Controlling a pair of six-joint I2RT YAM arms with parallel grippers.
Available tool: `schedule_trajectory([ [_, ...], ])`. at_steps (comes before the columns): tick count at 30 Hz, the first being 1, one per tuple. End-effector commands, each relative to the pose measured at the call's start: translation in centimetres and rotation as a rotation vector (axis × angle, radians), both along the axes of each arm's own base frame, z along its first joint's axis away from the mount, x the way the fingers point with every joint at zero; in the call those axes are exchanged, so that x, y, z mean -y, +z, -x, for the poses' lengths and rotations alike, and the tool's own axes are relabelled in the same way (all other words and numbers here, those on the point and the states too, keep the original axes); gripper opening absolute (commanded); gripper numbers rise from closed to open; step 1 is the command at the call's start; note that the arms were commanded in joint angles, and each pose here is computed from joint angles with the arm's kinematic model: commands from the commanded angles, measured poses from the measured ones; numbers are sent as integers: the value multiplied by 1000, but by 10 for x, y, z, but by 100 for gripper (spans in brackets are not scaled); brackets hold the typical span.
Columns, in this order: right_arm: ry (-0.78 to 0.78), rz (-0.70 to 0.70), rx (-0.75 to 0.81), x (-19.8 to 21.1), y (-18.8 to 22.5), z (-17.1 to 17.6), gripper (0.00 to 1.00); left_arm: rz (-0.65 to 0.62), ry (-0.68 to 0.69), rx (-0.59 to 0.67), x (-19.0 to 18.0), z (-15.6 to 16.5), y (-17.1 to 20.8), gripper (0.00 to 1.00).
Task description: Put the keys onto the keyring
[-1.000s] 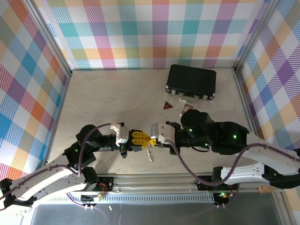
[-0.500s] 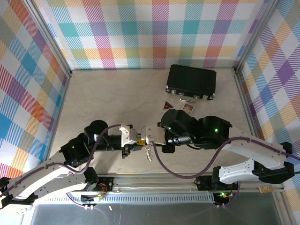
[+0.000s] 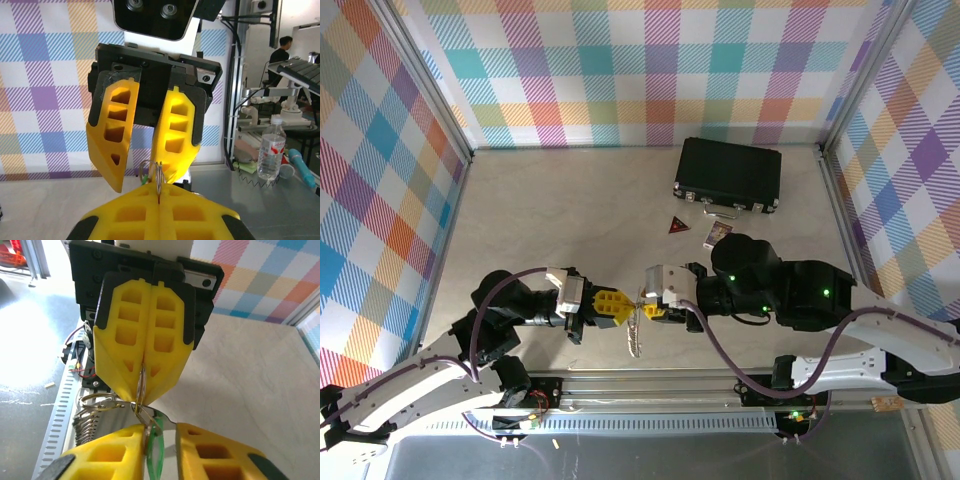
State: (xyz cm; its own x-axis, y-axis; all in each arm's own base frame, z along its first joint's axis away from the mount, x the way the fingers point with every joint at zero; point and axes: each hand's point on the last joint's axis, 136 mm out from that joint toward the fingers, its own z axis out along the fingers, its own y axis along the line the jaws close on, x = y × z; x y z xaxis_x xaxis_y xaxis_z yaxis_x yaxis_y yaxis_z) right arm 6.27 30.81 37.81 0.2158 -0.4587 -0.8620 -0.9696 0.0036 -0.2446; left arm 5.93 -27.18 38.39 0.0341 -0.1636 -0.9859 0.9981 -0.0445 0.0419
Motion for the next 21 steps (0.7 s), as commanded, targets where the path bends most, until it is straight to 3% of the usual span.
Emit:
schedule_trajectory([
  [1,40,-76,-30,0,15,9,30,75,-43,28,-4,10,15,0],
  [5,44,-90,-30,2,18,11,32,91,-52,21,-4,10,15,0],
  [10,33,-57,-36,1,10,8,14,102,-72,21,-3,13,18,0],
  [15,33,-26,-45,-2,1,7,4,124,-95,25,-5,17,23,0],
  [21,32,32,-70,-7,-14,4,1,154,-111,27,-9,21,28,0],
])
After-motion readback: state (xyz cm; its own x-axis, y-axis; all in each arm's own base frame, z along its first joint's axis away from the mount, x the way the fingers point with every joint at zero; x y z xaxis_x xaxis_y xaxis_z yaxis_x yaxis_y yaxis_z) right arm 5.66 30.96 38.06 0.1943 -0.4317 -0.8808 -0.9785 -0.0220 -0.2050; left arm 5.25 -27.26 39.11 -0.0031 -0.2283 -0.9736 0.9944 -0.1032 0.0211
